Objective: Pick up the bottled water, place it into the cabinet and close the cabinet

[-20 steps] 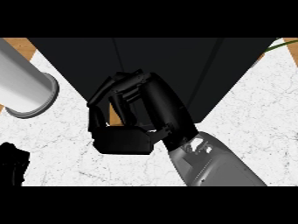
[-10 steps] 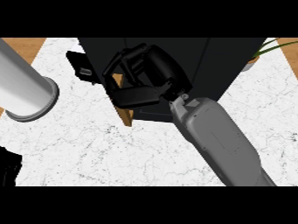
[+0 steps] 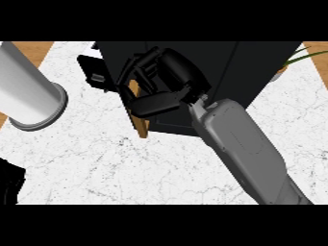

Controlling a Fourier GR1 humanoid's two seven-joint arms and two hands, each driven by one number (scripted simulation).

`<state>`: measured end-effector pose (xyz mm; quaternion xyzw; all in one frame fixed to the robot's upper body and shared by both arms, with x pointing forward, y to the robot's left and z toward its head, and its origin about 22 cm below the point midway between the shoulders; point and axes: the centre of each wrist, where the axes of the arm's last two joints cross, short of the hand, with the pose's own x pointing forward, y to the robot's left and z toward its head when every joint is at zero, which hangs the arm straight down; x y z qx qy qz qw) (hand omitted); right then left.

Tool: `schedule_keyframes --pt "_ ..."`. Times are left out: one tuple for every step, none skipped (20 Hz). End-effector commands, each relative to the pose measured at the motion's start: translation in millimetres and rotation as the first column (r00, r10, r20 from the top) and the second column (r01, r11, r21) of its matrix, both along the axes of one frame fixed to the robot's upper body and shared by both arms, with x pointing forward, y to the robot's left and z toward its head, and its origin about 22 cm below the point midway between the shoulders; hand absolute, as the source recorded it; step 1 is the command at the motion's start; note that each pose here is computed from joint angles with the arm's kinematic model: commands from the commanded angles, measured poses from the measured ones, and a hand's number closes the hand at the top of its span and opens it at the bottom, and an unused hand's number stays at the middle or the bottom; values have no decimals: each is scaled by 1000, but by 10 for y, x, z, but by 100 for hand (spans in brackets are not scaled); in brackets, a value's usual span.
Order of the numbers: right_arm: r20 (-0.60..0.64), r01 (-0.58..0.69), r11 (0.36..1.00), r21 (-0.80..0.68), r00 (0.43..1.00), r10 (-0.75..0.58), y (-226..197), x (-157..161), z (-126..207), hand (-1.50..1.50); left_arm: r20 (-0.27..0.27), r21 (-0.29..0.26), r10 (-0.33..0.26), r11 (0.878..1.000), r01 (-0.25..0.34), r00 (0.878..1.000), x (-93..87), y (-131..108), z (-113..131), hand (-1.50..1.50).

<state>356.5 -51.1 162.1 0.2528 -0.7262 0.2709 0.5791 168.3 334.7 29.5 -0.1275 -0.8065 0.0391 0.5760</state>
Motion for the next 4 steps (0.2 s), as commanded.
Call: schedule_keyframes --pt "-77 262 964 -37 961 -264 -624 449 -46 150 2 -2 -9 1000 9 1000 32 -52 39 150" --pt "-72 270 962 -34 960 -272 -600 445 -126 150 1 1 -13 1000 13 1000 -3 -25 14 150" --pt "-74 261 964 -45 962 -263 -658 451 -117 150 13 5 0 1000 0 1000 67 7 87 150" --pt "-73 259 965 -38 962 -261 -656 439 -166 150 5 3 -2 1000 2 1000 70 -12 115 150"
